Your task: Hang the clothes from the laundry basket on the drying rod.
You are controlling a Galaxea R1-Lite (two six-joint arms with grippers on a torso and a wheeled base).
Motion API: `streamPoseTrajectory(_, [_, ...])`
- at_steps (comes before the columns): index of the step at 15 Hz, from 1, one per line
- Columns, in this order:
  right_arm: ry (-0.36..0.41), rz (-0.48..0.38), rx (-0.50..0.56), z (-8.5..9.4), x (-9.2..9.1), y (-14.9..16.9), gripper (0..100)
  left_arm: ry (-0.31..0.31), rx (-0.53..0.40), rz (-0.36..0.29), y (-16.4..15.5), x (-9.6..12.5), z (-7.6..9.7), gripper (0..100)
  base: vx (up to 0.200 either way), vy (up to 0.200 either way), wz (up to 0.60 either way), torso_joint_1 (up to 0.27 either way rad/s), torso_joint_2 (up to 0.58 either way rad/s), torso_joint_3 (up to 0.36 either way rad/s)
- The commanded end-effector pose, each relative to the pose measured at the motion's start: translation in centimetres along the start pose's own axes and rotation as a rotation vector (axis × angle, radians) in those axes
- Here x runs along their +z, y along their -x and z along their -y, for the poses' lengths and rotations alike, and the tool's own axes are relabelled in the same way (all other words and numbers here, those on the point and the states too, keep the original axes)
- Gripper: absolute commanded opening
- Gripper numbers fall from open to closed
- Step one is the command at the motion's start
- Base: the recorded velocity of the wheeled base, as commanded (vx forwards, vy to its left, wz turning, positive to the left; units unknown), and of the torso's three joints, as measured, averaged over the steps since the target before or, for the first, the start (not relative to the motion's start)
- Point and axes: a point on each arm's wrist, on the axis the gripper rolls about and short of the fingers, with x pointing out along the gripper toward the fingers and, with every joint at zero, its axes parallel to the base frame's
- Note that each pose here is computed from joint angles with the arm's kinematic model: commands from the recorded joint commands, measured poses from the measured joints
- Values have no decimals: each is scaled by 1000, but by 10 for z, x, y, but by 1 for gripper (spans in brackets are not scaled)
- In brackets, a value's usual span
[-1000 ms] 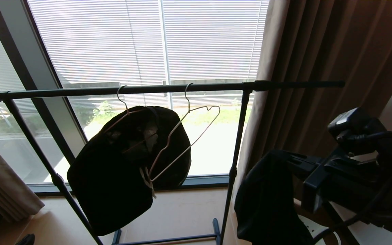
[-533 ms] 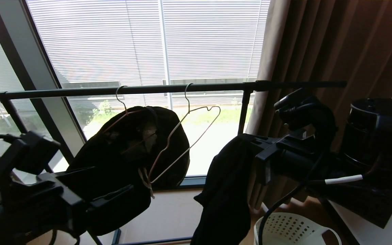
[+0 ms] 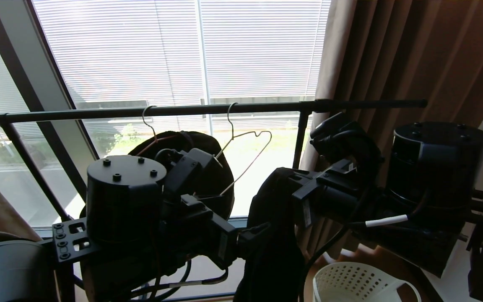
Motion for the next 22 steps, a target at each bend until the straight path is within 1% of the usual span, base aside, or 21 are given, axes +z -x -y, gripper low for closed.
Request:
streamPoseTrajectory(1, [1, 4, 8, -3, 1, -1, 0, -9, -29, -24, -15, -3, 10, 100, 0, 0, 0, 0, 0, 0])
streamPoseTrajectory(3, [-1, 11, 7, -1, 3, 5, 0, -15, -38, -38, -23, -5, 13, 100, 0, 0, 0, 0, 0, 0])
streamPoseTrajectory(5, [-9, 13, 7, -1, 2, 7, 0, -16, -34, -38, -33, -4, 15, 100, 0, 0, 0, 0, 0, 0])
streamPoseTrajectory(6, [-25, 19, 8, 0, 2, 11, 0, -15, -19, -35, -40, -3, 14, 100, 0, 0, 0, 0, 0, 0])
streamPoseTrajectory(7, [-26, 15, 7, 1, 1, 13, 0, -13, 3, -32, -45, -1, 13, 100, 0, 0, 0, 0, 0, 0])
streamPoseTrajectory(9, [-27, 18, 7, 3, 0, 21, 0, 18, 4, -7, -46, 6, 14, 100, 0, 0, 0, 0, 0, 0])
streamPoseTrajectory(10, [-27, 20, 7, 3, 0, 21, 0, 18, 4, -3, -47, 7, 14, 100, 0, 0, 0, 0, 0, 0])
streamPoseTrajectory(11, [-29, 21, 8, 3, 0, 22, 0, 18, 5, 16, -52, 13, 16, 100, 0, 0, 0, 0, 0, 0])
streamPoseTrajectory(12, [-29, 22, 8, 3, 0, 23, 0, 19, 21, 25, -54, 15, 16, 100, 0, 0, 0, 0, 0, 0])
streamPoseTrajectory(13, [-25, 21, 15, -1, 0, 24, 0, 19, 58, 24, -62, 15, 15, 100, 0, 0, 0, 0, 0, 0])
streamPoseTrajectory(14, [-28, 25, 3, -1, 0, 24, 0, 22, 82, 20, -65, 14, 13, 100, 0, 0, 0, 0, 0, 0])
streamPoseTrajectory(16, [-29, 28, -8, -1, 1, 25, 0, 26, 110, 6, -71, 10, 7, 100, 0, 0, 0, 0, 0, 0])
streamPoseTrajectory(17, [-37, 40, -9, 0, 4, 29, 0, 29, 155, -12, -77, 4, 0, 100, 0, 0, 0, 0, 0, 0])
streamPoseTrajectory(18, [-40, 42, -12, 0, 4, 29, 0, 34, 187, -14, -79, 3, -6, 100, 0, 0, 0, 0, 0, 0])
streamPoseTrajectory(19, [-40, 42, -12, 0, 4, 29, 0, 34, 187, -14, -79, 3, -6, 100, 0, 0, 0, 0, 0, 0])
streamPoseTrajectory(20, [-46, 41, -64, 2, 4, 28, 0, 41, 209, -22, -79, 0, -8, 100, 0, 0, 0, 0, 0, 0])
streamPoseTrajectory(22, [-57, 46, -137, 3, 6, 26, 0, 42, 205, -25, -77, -1, -7, 100, 0, 0, 0, 0, 0, 0])
